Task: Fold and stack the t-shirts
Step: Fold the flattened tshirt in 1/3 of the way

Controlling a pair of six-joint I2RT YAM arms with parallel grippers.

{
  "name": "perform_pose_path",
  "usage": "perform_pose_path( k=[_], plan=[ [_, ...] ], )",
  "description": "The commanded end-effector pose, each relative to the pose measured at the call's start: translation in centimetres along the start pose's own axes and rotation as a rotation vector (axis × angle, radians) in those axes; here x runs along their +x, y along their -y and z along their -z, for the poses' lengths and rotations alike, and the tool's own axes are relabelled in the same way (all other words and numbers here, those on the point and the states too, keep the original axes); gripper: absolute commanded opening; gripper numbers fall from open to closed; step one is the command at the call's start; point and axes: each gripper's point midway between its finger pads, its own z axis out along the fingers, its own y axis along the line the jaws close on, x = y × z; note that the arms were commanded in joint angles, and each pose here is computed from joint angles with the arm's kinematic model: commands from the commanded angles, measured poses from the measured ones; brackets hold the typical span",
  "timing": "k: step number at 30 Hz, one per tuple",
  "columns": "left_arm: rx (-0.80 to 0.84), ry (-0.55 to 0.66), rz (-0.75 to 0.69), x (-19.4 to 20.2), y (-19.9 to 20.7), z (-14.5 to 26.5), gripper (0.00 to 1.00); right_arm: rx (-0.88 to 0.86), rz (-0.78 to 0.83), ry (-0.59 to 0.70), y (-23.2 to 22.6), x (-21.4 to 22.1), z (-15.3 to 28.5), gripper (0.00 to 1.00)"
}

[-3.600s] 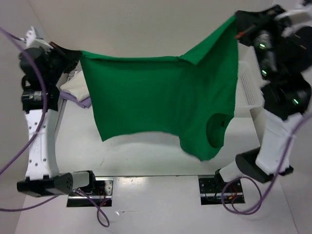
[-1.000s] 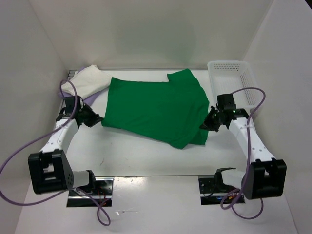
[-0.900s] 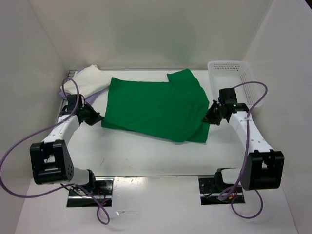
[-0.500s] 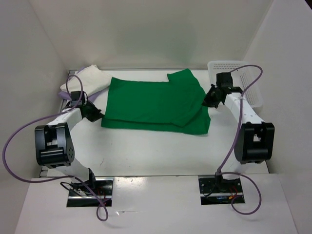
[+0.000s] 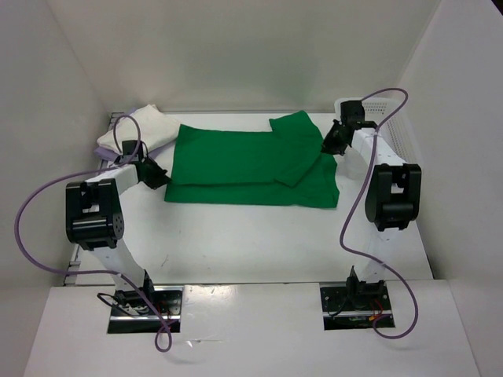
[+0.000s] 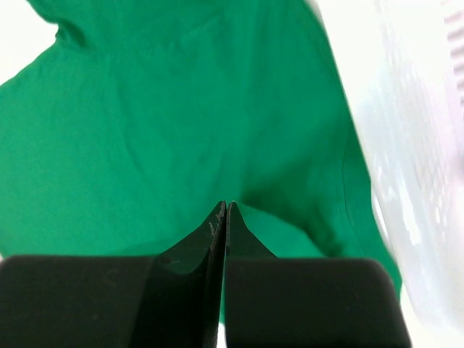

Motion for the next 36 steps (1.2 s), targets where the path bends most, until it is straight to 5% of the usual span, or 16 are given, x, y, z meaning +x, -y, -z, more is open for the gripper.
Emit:
perform_pose_path(
  k=[1, 9, 16, 20, 21, 25, 28, 31, 32, 34, 36],
  plan=[
    [0.046, 0.051, -0.002, -1.8, 2.2, -0.5, 0.0, -0.003, 0.026, 0.107, -0.9, -3.6, -0.7, 0.0],
    [0.101, 0.096, -0.042, -2.7, 5.0, -0.2, 0.0, 0.051, 0.027, 0.151, 0.7, -3.9, 0.7, 0.0],
    [-0.003, 0.072, -0.033, -2.7, 2.8, -3.2, 0.0, 0.056, 0.017, 0.122, 0.8, -3.7, -1.7, 0.0],
    [-0.014, 0.122, -0.036, -3.1, 2.5, -1.8, 0.28, 0.016, -0.006, 0.14, -0.4, -4.7, -1.8, 0.03],
    [0.008, 0.145, -0.04, -3.4, 3.2, -0.4, 0.46, 0.001, -0.004, 0.141, -0.7, -4.8, -1.8, 0.07],
    [0.019, 0.209, -0.023, -4.2, 2.6, 3.1, 0.58, -0.048, 0.016, 0.191, -3.2, -6.1, 0.6, 0.19],
    [0.025, 0.244, -0.017, -4.0, 1.4, 5.5, 0.6, -0.095, 0.022, 0.23, -4.4, -7.0, 3.4, 0.32],
    [0.039, 0.175, -0.007, -1.2, 0.3, 5.7, 0.52, -0.137, 0.019, 0.237, -4.9, -6.3, 6.0, 0.33],
    [0.053, 0.137, -0.006, -0.2, 0.2, 5.5, 0.45, -0.15, 0.021, 0.237, -5.0, -5.9, 6.5, 0.31],
    [0.016, 0.079, 0.038, 2.0, -1.7, 4.6, 0.38, -0.167, 0.036, 0.215, -4.9, -3.4, 7.8, 0.04],
    [0.018, 0.05, 0.051, 3.0, -2.3, 3.8, 0.35, -0.158, 0.023, 0.177, -3.3, -0.7, 7.6, 0.0]
  ],
)
